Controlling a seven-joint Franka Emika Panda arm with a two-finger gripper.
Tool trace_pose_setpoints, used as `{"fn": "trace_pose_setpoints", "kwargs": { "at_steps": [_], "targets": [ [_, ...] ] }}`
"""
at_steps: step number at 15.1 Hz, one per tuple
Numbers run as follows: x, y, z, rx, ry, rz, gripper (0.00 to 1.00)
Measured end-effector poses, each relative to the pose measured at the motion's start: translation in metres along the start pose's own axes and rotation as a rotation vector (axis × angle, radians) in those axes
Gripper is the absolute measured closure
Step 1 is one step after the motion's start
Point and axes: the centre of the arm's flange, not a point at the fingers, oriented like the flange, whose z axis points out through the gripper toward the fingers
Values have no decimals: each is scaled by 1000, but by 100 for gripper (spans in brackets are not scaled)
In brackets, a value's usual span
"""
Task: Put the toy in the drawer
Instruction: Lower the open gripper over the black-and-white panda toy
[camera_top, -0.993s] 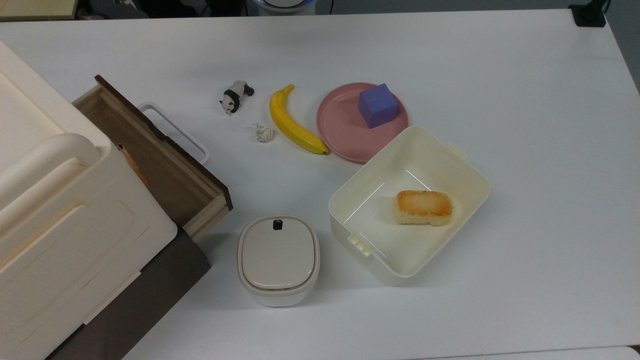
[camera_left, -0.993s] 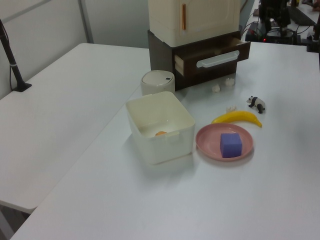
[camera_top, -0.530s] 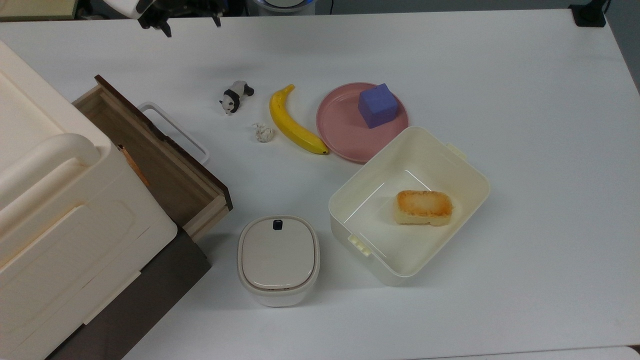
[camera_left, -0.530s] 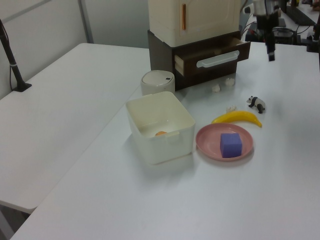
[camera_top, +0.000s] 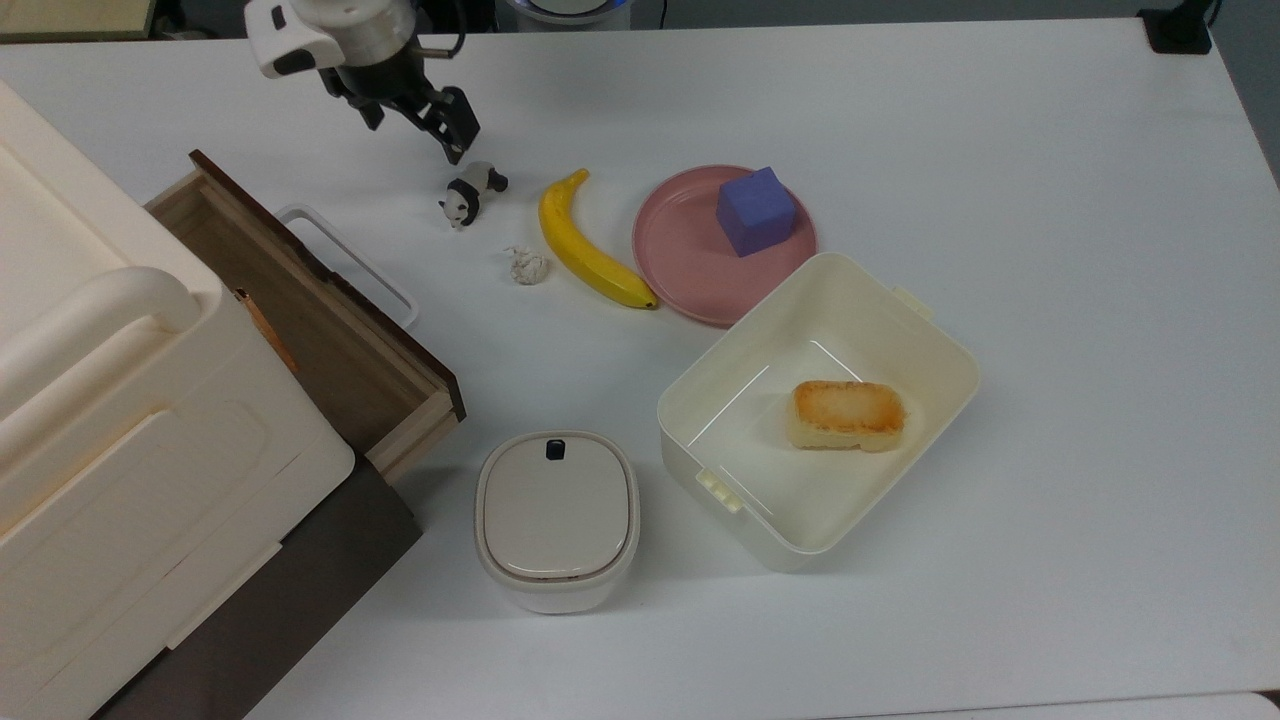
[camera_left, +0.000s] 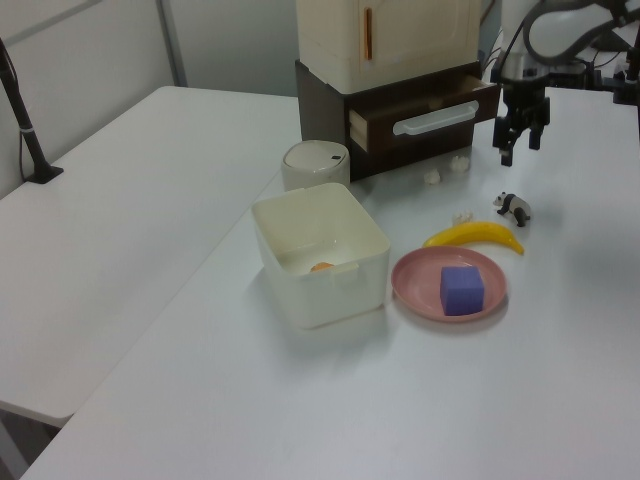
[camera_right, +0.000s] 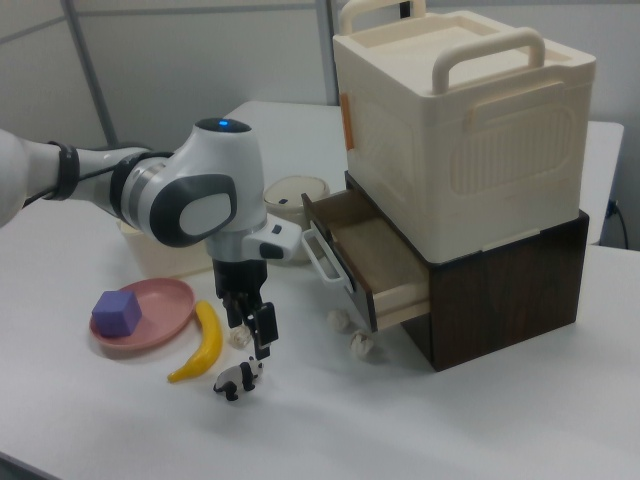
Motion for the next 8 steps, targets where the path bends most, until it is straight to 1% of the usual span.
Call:
{"fn": "trace_pose_setpoints", "kwargs": {
  "at_steps": [3,4,8],
  "targets": [
    [-7,-23,23,-11,-5,101,0],
    [-8,-28,31,-14,-1,116,0],
    [-10,-44,66,-44,-33,109,0]
  ]
}}
